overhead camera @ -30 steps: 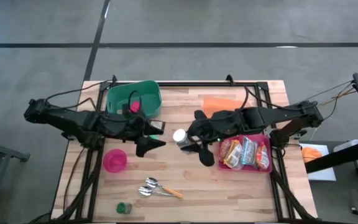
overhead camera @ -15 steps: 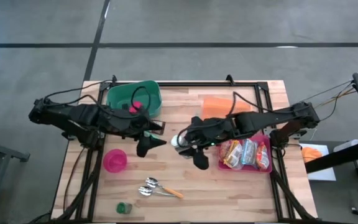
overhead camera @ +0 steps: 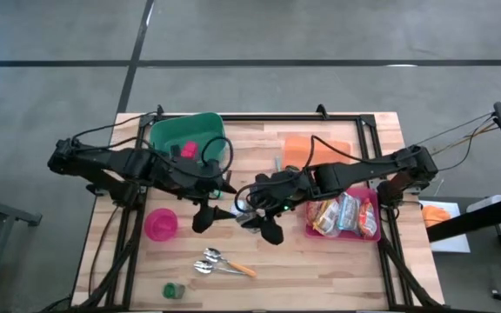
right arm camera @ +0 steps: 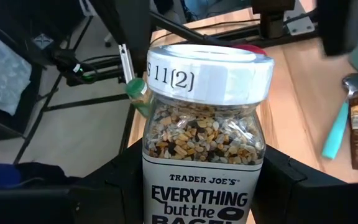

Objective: Pick & Place Food Item
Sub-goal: Put the white seasoning bottle into the green bin

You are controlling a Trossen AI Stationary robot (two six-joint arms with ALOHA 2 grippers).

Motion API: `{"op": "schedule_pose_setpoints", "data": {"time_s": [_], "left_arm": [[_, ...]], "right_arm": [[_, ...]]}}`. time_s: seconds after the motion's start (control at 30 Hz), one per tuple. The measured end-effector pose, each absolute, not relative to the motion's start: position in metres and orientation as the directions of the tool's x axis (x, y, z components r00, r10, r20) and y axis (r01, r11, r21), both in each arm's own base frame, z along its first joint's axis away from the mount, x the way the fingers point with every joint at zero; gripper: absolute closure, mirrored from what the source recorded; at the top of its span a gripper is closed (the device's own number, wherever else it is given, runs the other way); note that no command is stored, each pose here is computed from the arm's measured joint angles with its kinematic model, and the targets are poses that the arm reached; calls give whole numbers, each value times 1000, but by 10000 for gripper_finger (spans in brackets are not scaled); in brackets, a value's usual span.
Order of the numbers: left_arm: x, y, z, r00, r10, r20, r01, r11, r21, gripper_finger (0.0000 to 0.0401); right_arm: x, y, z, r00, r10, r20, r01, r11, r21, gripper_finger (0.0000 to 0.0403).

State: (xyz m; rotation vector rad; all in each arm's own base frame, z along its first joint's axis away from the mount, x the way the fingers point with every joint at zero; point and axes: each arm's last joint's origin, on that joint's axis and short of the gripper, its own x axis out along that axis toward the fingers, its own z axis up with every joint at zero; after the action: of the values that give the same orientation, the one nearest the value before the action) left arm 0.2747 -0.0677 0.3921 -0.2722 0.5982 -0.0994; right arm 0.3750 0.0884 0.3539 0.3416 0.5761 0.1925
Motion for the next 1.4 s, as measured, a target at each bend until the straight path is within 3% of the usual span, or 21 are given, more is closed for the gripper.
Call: {"op": "schedule_pose_setpoints", "data": {"time_s": [0.73,1.4], "left_arm": [[292,-71,385,802,-298,-517,109,925,-364,55],[316,-67,365,772,-326,-545,59,891,-450,55]], "right_arm": [[376,88,356,827,303,-474,-135,925,356,207],[376,89,356,826,308,-472,-162,932,325,207]]}}
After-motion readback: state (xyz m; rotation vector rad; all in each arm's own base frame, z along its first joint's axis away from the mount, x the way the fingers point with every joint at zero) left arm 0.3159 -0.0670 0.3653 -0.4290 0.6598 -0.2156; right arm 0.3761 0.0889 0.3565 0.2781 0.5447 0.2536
